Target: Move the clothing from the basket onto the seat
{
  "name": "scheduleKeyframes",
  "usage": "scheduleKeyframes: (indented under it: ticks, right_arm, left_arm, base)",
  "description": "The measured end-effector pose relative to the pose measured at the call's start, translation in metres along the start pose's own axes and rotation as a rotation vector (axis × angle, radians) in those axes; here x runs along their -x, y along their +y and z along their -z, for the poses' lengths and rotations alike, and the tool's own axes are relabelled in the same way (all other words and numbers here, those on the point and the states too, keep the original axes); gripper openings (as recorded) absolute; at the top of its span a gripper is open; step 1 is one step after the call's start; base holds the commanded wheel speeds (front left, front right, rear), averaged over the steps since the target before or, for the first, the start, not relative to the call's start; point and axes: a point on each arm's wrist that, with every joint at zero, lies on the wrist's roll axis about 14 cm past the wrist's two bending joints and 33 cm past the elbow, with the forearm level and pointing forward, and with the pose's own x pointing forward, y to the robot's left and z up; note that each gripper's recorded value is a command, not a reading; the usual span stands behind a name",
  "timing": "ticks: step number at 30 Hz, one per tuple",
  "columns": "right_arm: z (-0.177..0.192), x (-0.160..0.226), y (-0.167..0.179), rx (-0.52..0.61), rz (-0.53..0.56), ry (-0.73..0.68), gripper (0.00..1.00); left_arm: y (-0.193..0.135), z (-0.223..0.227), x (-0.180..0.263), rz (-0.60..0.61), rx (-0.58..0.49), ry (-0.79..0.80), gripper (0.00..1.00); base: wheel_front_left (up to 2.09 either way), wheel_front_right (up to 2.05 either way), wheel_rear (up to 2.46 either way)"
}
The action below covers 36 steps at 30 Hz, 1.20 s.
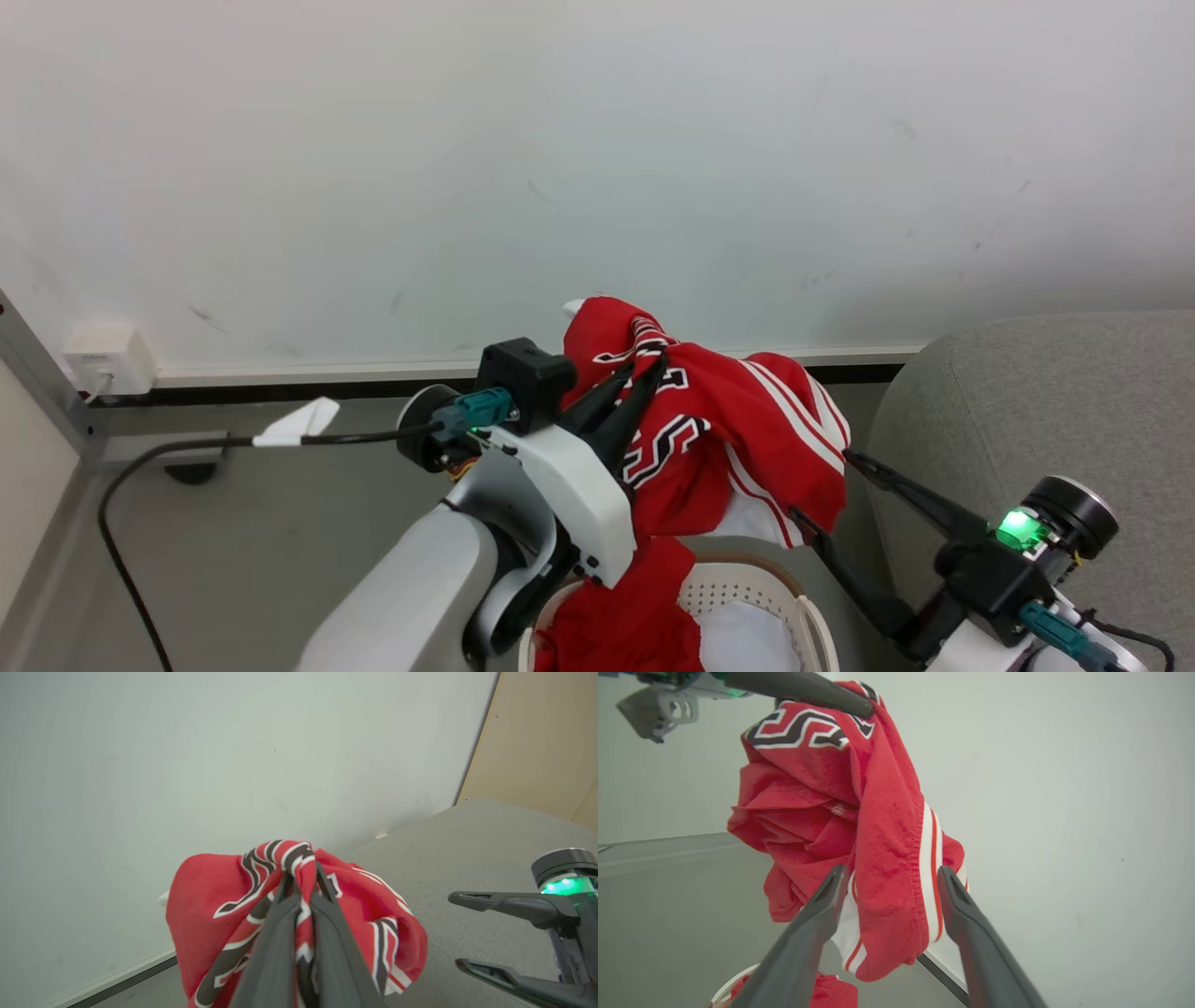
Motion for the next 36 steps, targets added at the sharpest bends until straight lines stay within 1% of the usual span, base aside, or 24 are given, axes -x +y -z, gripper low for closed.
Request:
scheduleKeyframes:
  ticks: [5, 7, 9, 13, 14, 15, 17, 22, 27, 30, 31, 33, 34, 36]
  right_arm:
    - [0.012, -0.024, 0.014, 0.057, -0.076, 0.040, 1.00]
    - [0.015, -0.035, 0.019, 0.107, -0.109, 0.053, 1.00]
    - [0.018, -0.046, 0.020, 0.143, -0.125, 0.065, 1.00]
    - [0.023, -0.065, 0.033, 0.192, -0.169, 0.089, 1.00]
    - [0.027, -0.068, 0.037, 0.192, -0.179, 0.100, 0.40]
    - [0.031, -0.070, 0.043, 0.184, -0.192, 0.114, 0.00]
    - [0.032, -0.076, 0.051, 0.142, -0.193, 0.118, 0.00]
    - [0.010, -0.091, 0.048, 0.056, -0.154, 0.049, 0.00]
    - [0.003, -0.091, 0.038, -0.038, -0.100, 0.017, 0.00]
    - [0.005, -0.087, 0.032, -0.083, -0.072, 0.015, 0.00]
    - [0.005, -0.086, 0.029, -0.092, -0.061, 0.014, 0.00]
    - [0.005, -0.083, 0.021, -0.117, -0.035, 0.010, 0.00]
    - [0.006, -0.081, 0.018, -0.122, -0.023, 0.011, 0.00]
    - [0.007, -0.076, 0.003, -0.130, 0.016, 0.009, 0.00]
  left_arm:
    - [-0.010, 0.006, 0.000, 0.035, -0.005, 0.026, 0.00]
    - [-0.015, 0.008, 0.000, 0.048, -0.006, 0.033, 0.00]
    - [-0.018, 0.009, 0.001, 0.054, -0.004, 0.039, 0.00]
    - [-0.021, 0.015, 0.003, 0.066, -0.001, 0.063, 0.00]
    - [-0.021, 0.016, 0.003, 0.066, 0.000, 0.067, 0.00]
    - [-0.022, 0.017, 0.004, 0.066, 0.001, 0.071, 0.00]
    - [-0.020, 0.018, 0.005, 0.059, 0.004, 0.074, 0.00]
    - [-0.014, 0.024, 0.007, 0.037, 0.014, 0.090, 0.00]
    - [-0.007, 0.030, 0.007, 0.016, 0.015, 0.104, 0.00]
    - [-0.007, 0.034, 0.006, 0.016, 0.017, 0.109, 0.00]
    - [-0.006, 0.035, 0.005, 0.013, 0.017, 0.111, 0.02]
    - [-0.005, 0.036, 0.004, 0.009, 0.019, 0.106, 0.71]
    - [-0.005, 0.035, 0.004, 0.008, 0.017, 0.099, 1.00]
    - [-0.002, 0.036, 0.002, -0.002, 0.000, 0.083, 1.00]
  base:
    - [0.00, 0.00, 0.00]
    - [0.00, 0.00, 0.00]
    - [0.00, 0.00, 0.00]
    - [0.00, 0.00, 0.00]
    - [0.00, 0.00, 0.00]
    - [0.00, 0.00, 0.00]
    - [0.00, 0.00, 0.00]
    - [0.00, 0.00, 0.00]
    - [0.00, 0.00, 0.00]
    - [0.00, 0.00, 0.00]
    - [0.00, 0.00, 0.00]
    - [0.00, 0.00, 0.00]
    - [0.00, 0.00, 0.00]
    - [0.00, 0.00, 0.00]
